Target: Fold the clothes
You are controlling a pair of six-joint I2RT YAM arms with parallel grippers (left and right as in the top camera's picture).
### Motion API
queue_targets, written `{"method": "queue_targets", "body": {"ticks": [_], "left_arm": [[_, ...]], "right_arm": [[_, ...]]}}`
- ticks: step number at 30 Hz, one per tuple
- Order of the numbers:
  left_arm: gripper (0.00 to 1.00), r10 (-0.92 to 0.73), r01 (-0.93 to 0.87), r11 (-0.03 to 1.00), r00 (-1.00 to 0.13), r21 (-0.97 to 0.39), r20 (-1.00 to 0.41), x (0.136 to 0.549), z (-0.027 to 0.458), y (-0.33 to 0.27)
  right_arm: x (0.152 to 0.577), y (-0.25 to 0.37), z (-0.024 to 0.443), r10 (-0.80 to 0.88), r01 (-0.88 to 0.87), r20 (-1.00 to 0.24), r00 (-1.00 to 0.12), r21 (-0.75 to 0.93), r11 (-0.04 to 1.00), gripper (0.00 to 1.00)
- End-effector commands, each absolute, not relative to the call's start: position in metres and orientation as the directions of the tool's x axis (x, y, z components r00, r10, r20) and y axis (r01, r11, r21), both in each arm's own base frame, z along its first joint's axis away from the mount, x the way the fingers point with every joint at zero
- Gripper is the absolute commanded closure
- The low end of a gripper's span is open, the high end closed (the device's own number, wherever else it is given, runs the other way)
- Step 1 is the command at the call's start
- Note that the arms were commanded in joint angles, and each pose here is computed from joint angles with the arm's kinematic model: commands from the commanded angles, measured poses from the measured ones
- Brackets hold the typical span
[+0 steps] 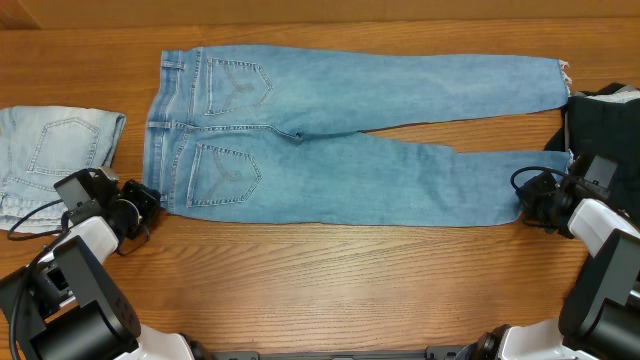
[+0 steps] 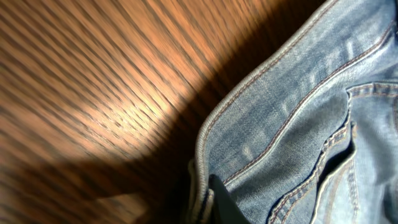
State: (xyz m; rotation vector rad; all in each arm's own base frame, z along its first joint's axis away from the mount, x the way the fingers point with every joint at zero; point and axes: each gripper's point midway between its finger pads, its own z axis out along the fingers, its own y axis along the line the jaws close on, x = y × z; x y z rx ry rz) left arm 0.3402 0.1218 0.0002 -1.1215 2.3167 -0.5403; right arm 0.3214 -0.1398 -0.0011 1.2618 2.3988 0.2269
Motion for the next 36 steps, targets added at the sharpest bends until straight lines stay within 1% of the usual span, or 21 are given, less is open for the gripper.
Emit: {"method": "queue_targets", "body": {"ticks": [1,4,6,9,10,12,13,17,20,22,24,25,27,29,32,34,36], "left_arm": [[0.96,-0.809,-0.619,0.540,-0.568,-0.570,-0.151,0.332,-0.004,0.102],[0.96,-0.811,-0.627,0.555,-0.555,-0.547,-0.186,0.337,0.036,0.112],[0.96,-0.812,-0.645,0.570,-0.537,-0.509,-0.229,0.335,0.078,0.122],[0.96,-0.800,-0.648,0.589,-0.553,-0.484,-0.233,0.325,0.116,0.121],[0.96,-0.800,-0.660,0.594,-0.547,-0.461,-0.247,0.321,0.123,0.124],[0.96,-0.801,-0.717,0.599,-0.523,-0.356,-0.293,0.303,0.135,0.140],[0.96,-0.790,-0.718,0.612,-0.532,-0.331,-0.305,0.297,0.139,0.140],[0.96,-0.792,-0.735,0.609,-0.544,-0.299,-0.277,0.278,0.144,0.133],[0.96,-0.795,-0.743,0.606,-0.556,-0.285,-0.242,0.259,0.150,0.121],[0.96,-0.792,-0.732,0.610,-0.550,-0.303,-0.266,0.255,0.162,0.117],[0.96,-0.781,-0.702,0.623,-0.537,-0.345,-0.319,0.262,0.184,0.117],[0.96,-0.774,-0.690,0.630,-0.524,-0.356,-0.355,0.269,0.200,0.121],[0.96,-0.778,-0.686,0.624,-0.505,-0.374,-0.373,0.280,0.212,0.126],[0.96,-0.780,-0.662,0.625,-0.518,-0.413,-0.350,0.295,0.213,0.125],[0.96,-0.790,-0.654,0.608,-0.552,-0.450,-0.265,0.321,0.192,0.127],[0.96,-0.792,-0.658,0.606,-0.554,-0.447,-0.256,0.331,0.189,0.133],[0.96,-0.792,-0.649,0.607,-0.543,-0.459,-0.278,0.343,0.201,0.140]], "right_arm": [[0.310,-0.143,-0.014,0.819,0.779,-0.254,-0.515,0.259,0.570,0.96],[0.327,-0.152,0.031,0.814,0.771,-0.286,-0.505,0.275,0.575,0.96],[0.333,-0.155,0.063,0.812,0.767,-0.300,-0.500,0.282,0.576,0.96],[0.335,-0.157,0.086,0.814,0.769,-0.293,-0.502,0.279,0.575,0.96],[0.336,-0.157,0.090,0.814,0.770,-0.291,-0.503,0.278,0.575,0.96],[0.334,-0.156,0.095,0.816,0.773,-0.280,-0.506,0.272,0.573,0.96],[0.332,-0.155,0.095,0.817,0.776,-0.271,-0.509,0.268,0.572,0.96],[0.327,-0.152,0.101,0.819,0.780,-0.256,-0.513,0.260,0.569,0.96],[0.324,-0.153,0.125,0.815,0.777,-0.286,-0.504,0.263,0.573,0.96],[0.325,-0.154,0.143,0.811,0.770,-0.309,-0.496,0.275,0.576,0.96],[0.329,-0.156,0.164,0.810,0.767,-0.325,-0.488,0.285,0.575,0.96],[0.336,-0.159,0.181,0.806,0.758,-0.355,-0.473,0.302,0.578,0.96],[0.346,-0.165,0.202,0.798,0.744,-0.398,-0.452,0.326,0.583,0.96],[0.352,-0.167,0.211,0.803,0.744,-0.411,-0.431,0.342,0.575,0.96],[0.365,-0.168,0.198,0.803,0.741,-0.397,-0.445,0.340,0.579,0.96],[0.378,-0.165,0.188,0.797,0.731,-0.387,-0.463,0.342,0.591,0.96],[0.396,-0.162,0.177,0.796,0.726,-0.372,-0.478,0.342,0.596,0.96]]}}
